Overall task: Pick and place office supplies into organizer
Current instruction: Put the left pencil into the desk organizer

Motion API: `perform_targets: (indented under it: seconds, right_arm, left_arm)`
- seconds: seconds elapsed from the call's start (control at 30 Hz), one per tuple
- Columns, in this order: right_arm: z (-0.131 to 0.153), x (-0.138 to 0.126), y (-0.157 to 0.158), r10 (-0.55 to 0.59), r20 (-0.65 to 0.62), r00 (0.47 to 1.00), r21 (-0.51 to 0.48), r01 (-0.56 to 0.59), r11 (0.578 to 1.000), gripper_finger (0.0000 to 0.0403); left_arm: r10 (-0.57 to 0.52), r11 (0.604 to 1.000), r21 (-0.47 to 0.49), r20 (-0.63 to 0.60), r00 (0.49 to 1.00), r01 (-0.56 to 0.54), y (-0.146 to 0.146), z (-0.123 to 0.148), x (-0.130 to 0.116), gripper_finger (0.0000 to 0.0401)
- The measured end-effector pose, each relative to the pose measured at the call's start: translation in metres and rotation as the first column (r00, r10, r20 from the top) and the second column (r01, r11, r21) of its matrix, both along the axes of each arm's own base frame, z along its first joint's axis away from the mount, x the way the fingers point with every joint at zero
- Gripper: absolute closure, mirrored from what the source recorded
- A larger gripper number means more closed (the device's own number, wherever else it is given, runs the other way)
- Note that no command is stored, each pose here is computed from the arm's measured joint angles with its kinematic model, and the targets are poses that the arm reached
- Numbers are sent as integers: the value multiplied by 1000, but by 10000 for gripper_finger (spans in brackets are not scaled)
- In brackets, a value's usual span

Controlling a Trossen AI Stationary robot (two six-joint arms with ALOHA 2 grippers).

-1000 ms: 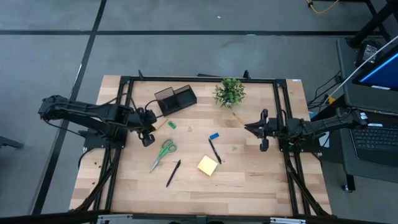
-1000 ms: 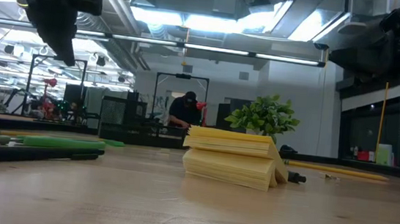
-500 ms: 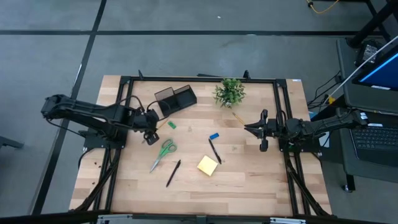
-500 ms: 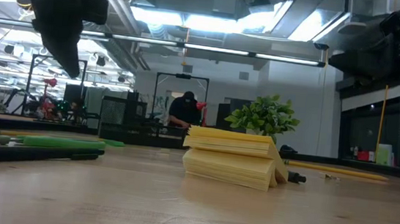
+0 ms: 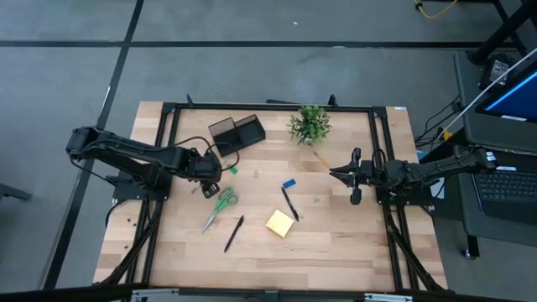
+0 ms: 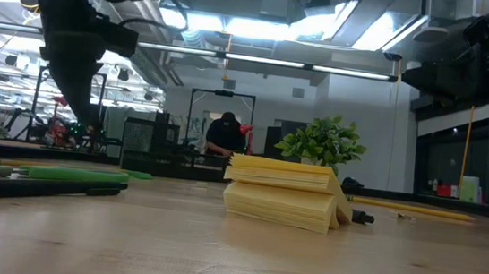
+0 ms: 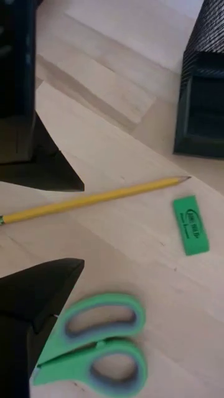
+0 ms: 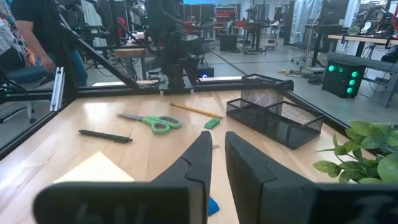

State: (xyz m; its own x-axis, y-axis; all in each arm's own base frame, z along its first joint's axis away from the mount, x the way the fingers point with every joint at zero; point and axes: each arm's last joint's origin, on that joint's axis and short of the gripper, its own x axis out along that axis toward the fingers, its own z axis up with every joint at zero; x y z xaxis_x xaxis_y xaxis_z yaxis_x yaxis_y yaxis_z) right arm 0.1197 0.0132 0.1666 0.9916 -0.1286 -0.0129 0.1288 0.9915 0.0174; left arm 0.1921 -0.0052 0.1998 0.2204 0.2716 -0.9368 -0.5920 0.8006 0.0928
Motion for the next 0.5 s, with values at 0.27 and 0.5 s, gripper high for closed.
perform_targets:
  seconds: [0.27,0.5]
  right_arm:
    - [0,0,0,0,2,1000,12,0,1000,354]
    - [0,0,0,-1,8,1000,54,0,999,354]
  left_arm:
    - [107,989,-95,-44,993,-111,-2,-12,5,221]
    - [142,984,-90,-98,985,-151,-3,-23,10,221]
